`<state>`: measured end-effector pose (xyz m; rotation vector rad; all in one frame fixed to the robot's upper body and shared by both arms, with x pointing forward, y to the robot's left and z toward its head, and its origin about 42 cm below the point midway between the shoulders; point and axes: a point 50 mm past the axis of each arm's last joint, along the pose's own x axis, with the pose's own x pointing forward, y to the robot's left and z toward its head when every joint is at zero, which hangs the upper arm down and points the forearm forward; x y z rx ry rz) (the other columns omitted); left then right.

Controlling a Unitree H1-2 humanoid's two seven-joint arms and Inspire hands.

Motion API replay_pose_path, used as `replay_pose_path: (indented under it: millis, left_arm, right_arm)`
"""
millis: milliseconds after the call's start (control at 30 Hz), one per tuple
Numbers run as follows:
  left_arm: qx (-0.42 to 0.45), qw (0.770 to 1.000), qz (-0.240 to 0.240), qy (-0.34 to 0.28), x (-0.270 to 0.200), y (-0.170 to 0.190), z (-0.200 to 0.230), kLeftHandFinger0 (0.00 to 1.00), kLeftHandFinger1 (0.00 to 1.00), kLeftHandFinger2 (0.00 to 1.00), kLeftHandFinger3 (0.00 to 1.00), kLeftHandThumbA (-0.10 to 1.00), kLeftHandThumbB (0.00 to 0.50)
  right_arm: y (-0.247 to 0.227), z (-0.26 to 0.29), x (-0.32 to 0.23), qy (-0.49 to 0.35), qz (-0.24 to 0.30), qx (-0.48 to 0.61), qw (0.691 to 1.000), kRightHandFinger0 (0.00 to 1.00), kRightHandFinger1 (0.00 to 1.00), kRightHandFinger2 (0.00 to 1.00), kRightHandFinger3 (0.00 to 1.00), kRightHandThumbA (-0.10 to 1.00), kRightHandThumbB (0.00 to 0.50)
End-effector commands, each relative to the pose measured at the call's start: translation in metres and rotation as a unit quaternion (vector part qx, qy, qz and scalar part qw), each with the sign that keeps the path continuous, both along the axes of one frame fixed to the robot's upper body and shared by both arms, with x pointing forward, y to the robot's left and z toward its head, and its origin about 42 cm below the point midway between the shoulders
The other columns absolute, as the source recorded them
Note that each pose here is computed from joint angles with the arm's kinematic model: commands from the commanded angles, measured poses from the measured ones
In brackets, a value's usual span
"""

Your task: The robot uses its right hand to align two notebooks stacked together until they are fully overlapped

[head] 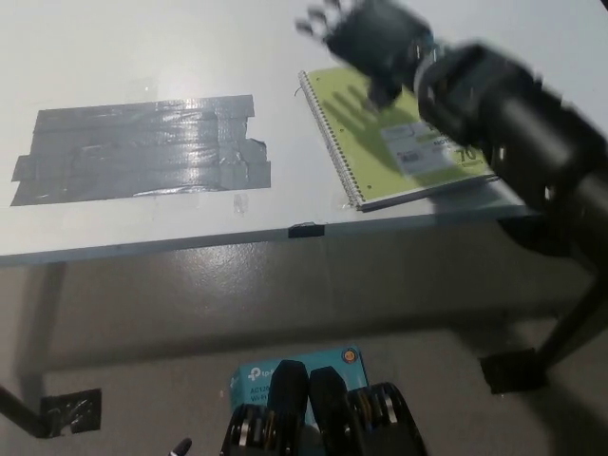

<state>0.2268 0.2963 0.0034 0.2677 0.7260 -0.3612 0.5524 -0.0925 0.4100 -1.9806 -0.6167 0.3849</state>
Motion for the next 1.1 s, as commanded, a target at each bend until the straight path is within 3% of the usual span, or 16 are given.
replay_pose_path:
  millis: [0, 100, 167, 267, 333, 400, 467, 533, 567, 633, 667, 800, 833, 900, 1000, 1067]
  left_arm:
    - [0.000, 1.000, -0.011, -0.019, -0.003, 0.000, 0.005, 0.66, 0.64, 0.70, 1.00, 1.00, 0.500]
    - [-0.004, 1.000, -0.002, -0.014, -0.006, 0.001, 0.005, 0.66, 0.64, 0.70, 1.00, 1.00, 0.500]
    - [-0.010, 1.000, 0.006, -0.015, -0.005, 0.003, 0.003, 0.58, 0.60, 0.67, 1.00, 1.00, 0.500]
    - [-0.006, 1.000, 0.003, -0.017, -0.007, 0.006, 0.004, 0.70, 0.64, 0.66, 1.00, 1.00, 0.500]
    - [-0.010, 1.000, 0.003, -0.022, -0.008, 0.005, 0.005, 0.68, 0.63, 0.66, 1.00, 1.00, 0.500]
    - [-0.011, 0.999, 0.002, -0.033, -0.008, 0.005, 0.007, 0.67, 0.66, 0.67, 1.00, 1.00, 0.500]
    - [-0.002, 0.999, -0.009, -0.052, -0.007, 0.001, 0.009, 0.75, 0.72, 0.71, 1.00, 1.00, 0.500]
    - [0.000, 0.999, -0.010, -0.052, -0.009, 0.003, 0.009, 0.76, 0.72, 0.71, 1.00, 1.00, 0.500]
    - [-0.001, 0.998, -0.015, -0.055, -0.007, 0.005, 0.012, 0.74, 0.69, 0.73, 1.00, 1.00, 0.500]
    - [-0.004, 0.998, -0.009, -0.056, -0.005, 0.005, 0.012, 0.72, 0.70, 0.76, 1.00, 1.00, 0.500]
    - [-0.004, 0.999, -0.004, -0.052, -0.005, 0.005, 0.012, 0.71, 0.69, 0.72, 1.00, 1.00, 0.500]
    - [0.001, 0.998, 0.003, -0.055, -0.003, 0.011, 0.016, 0.72, 0.70, 0.73, 1.00, 1.00, 0.500]
    - [0.001, 0.998, 0.006, -0.062, -0.002, 0.013, 0.016, 0.77, 0.71, 0.73, 1.00, 1.00, 0.500]
    - [0.000, 0.998, 0.009, -0.064, -0.001, 0.012, 0.015, 0.79, 0.71, 0.72, 1.00, 1.00, 0.500]
    - [0.003, 0.998, 0.009, -0.066, -0.001, 0.011, 0.015, 0.70, 0.69, 0.69, 1.00, 1.00, 0.500]
    - [0.000, 0.998, 0.015, -0.066, 0.001, 0.012, 0.016, 0.72, 0.68, 0.68, 1.00, 1.00, 0.500]
  right_arm:
    - [-0.013, 0.084, 0.001, -0.066, 0.002, 0.010, 0.998, 1.00, 1.00, 1.00, 1.00, 1.00, 0.169]
    - [-0.033, 0.119, -0.001, -0.086, -0.011, 0.015, 0.996, 1.00, 1.00, 1.00, 1.00, 1.00, 0.167]
    - [-0.051, 0.137, -0.006, -0.104, -0.016, 0.027, 0.994, 1.00, 1.00, 1.00, 1.00, 1.00, 0.162]
    - [-0.091, 0.161, -0.039, -0.118, -0.015, 0.090, 0.989, 1.00, 1.00, 1.00, 1.00, 0.82, 0.151]
    - [-0.109, 0.166, -0.059, -0.123, -0.020, 0.128, 0.984, 1.00, 1.00, 1.00, 1.00, 0.76, 0.159]
    - [-0.129, 0.169, -0.084, -0.127, -0.030, 0.176, 0.976, 1.00, 1.00, 1.00, 1.00, 0.74, 0.168]
    - [-0.163, 0.161, -0.140, -0.159, -0.041, 0.222, 0.961, 1.00, 1.00, 1.00, 1.00, 0.76, 0.131]
    - [-0.164, 0.158, -0.146, -0.159, -0.043, 0.226, 0.960, 1.00, 1.00, 1.00, 1.00, 0.76, 0.131]
    - [-0.195, 0.131, -0.201, -0.156, -0.084, 0.272, 0.946, 1.00, 1.00, 1.00, 1.00, 0.86, 0.126]
    - [-0.209, 0.113, -0.224, -0.162, -0.091, 0.278, 0.942, 1.00, 1.00, 1.00, 1.00, 0.83, 0.128]
    - [-0.224, 0.085, -0.243, -0.165, -0.115, 0.282, 0.938, 1.00, 1.00, 1.00, 1.00, 0.89, 0.148]
    - [-0.240, 0.031, -0.275, -0.159, -0.147, 0.297, 0.930, 1.00, 1.00, 1.00, 1.00, 0.82, 0.142]
    - [-0.255, -0.022, -0.295, -0.137, -0.181, 0.311, 0.923, 1.00, 1.00, 1.00, 1.00, 0.82, 0.131]
    - [-0.263, -0.064, -0.313, -0.113, -0.215, 0.324, 0.914, 1.00, 1.00, 1.00, 1.00, 0.80, 0.124]
    - [-0.270, -0.139, -0.337, -0.042, -0.256, 0.337, 0.905, 1.00, 1.00, 1.00, 1.00, 0.62, 0.137]
    - [-0.268, -0.154, -0.338, -0.019, -0.261, 0.324, 0.909, 1.00, 1.00, 1.00, 1.00, 0.65, 0.140]
